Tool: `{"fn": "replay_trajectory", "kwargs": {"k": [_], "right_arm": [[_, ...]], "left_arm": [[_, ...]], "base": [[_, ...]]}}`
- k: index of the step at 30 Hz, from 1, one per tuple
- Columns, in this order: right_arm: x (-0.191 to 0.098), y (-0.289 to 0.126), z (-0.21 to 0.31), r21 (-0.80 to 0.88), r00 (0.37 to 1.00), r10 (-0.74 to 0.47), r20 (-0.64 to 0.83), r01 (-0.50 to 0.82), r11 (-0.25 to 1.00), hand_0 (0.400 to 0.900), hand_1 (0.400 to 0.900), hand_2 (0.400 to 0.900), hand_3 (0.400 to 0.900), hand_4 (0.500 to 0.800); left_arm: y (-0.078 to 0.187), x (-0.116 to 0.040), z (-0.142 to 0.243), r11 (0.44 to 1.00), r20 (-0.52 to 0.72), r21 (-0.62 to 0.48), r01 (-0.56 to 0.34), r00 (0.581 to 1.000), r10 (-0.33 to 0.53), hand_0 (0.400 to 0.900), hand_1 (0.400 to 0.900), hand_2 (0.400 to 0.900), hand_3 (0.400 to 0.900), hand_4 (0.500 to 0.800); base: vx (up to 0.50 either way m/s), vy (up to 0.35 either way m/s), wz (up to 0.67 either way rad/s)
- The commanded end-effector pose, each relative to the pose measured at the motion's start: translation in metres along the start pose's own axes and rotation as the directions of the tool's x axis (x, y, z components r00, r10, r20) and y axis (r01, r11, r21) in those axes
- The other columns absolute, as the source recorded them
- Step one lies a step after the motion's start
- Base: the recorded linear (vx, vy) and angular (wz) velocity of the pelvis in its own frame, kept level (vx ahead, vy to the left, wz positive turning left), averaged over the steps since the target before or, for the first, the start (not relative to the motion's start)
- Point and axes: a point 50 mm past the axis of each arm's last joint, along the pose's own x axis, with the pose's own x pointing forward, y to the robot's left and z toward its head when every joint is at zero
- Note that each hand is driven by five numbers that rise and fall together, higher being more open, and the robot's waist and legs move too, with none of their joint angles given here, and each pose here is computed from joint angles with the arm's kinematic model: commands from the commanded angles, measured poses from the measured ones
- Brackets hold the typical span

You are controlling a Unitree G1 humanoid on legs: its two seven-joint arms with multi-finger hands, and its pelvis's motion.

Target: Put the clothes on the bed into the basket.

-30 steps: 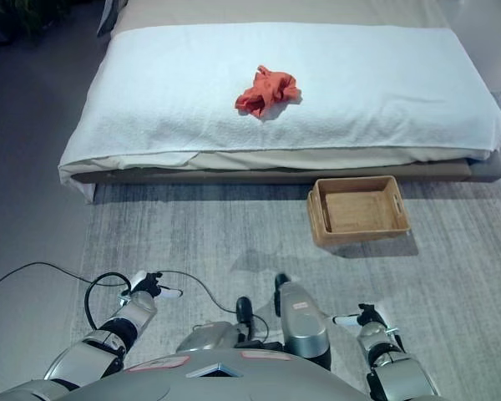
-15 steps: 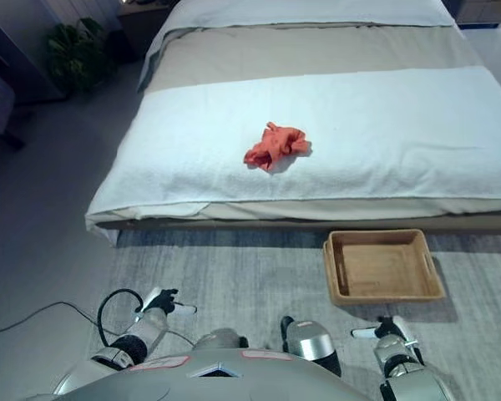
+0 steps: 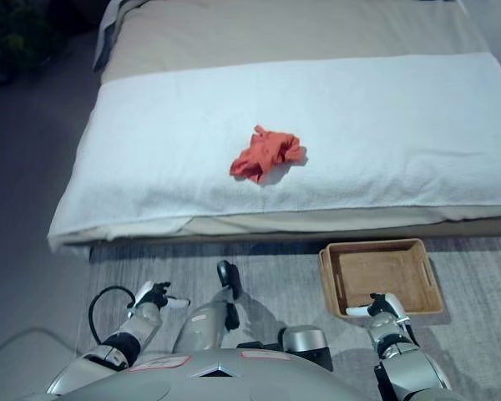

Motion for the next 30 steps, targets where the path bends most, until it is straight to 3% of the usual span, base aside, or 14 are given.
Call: {"fn": "replay_trajectory", "kwargs": {"k": [1, 4, 7, 9, 13, 17, 22, 30], "right_arm": [[0.001, -0.015, 0.008, -0.048, 0.996, -0.050, 0.075, 0.054, 0.997, 0.900, 0.900, 0.900, 0.900, 0.800], [-0.003, -0.022, 0.049, -0.039, 0.969, -0.075, 0.234, 0.086, 0.996, 0.900, 0.900, 0.900, 0.900, 0.800], [-0.020, -0.036, 0.105, -0.039, 0.876, -0.125, 0.467, 0.161, 0.986, 0.900, 0.900, 0.900, 0.900, 0.800], [-0.038, -0.052, 0.138, -0.054, 0.775, -0.163, 0.610, 0.246, 0.968, 0.900, 0.900, 0.900, 0.900, 0.800], [-0.052, -0.070, 0.164, -0.081, 0.685, -0.211, 0.697, 0.368, 0.926, 0.900, 0.900, 0.900, 0.900, 0.800], [-0.063, -0.089, 0.176, -0.062, 0.613, -0.282, 0.738, 0.478, 0.876, 0.900, 0.900, 0.900, 0.900, 0.800], [-0.060, -0.089, 0.167, -0.080, 0.615, -0.299, 0.730, 0.511, 0.856, 0.900, 0.900, 0.900, 0.900, 0.800], [-0.054, -0.081, 0.172, -0.108, 0.638, -0.295, 0.712, 0.514, 0.851, 0.900, 0.900, 0.900, 0.900, 0.800]], "left_arm": [[0.039, 0.007, 0.015, 0.990, 0.051, -0.012, -0.142, 0.989, 0.142, 0.900, 0.900, 0.900, 0.900, 0.800], [0.048, 0.007, 0.028, 0.986, 0.094, 0.003, -0.165, 0.982, 0.164, 0.900, 0.900, 0.900, 0.900, 0.800], [0.057, 0.004, 0.046, 0.978, 0.170, -0.001, -0.209, 0.964, 0.206, 0.900, 0.900, 0.900, 0.900, 0.800], [0.058, 0.001, 0.057, 0.974, 0.210, -0.010, -0.226, 0.952, 0.223, 0.900, 0.900, 0.900, 0.900, 0.800], [0.051, -0.002, 0.074, 0.974, 0.246, -0.007, -0.227, 0.944, 0.221, 0.900, 0.900, 0.900, 0.900, 0.800], [0.049, -0.001, 0.064, 0.975, 0.226, 0.015, -0.223, 0.950, 0.214, 0.900, 0.900, 0.900, 0.900, 0.800], [0.041, 0.001, 0.039, 0.978, 0.154, 0.019, -0.208, 0.967, 0.202, 0.900, 0.900, 0.900, 0.900, 0.800], [0.036, 0.004, 0.038, 0.978, 0.103, 0.028, -0.206, 0.974, 0.203, 0.900, 0.900, 0.900, 0.900, 0.800]], "base": [[0.529, 0.227, -0.20], [0.396, 0.245, -0.13], [0.279, 0.249, -0.03], [0.308, 0.171, 0.33], [0.314, 0.002, 0.41], [0.324, -0.065, 0.54], [0.316, -0.125, 0.68], [0.143, -0.117, 0.44]]}}
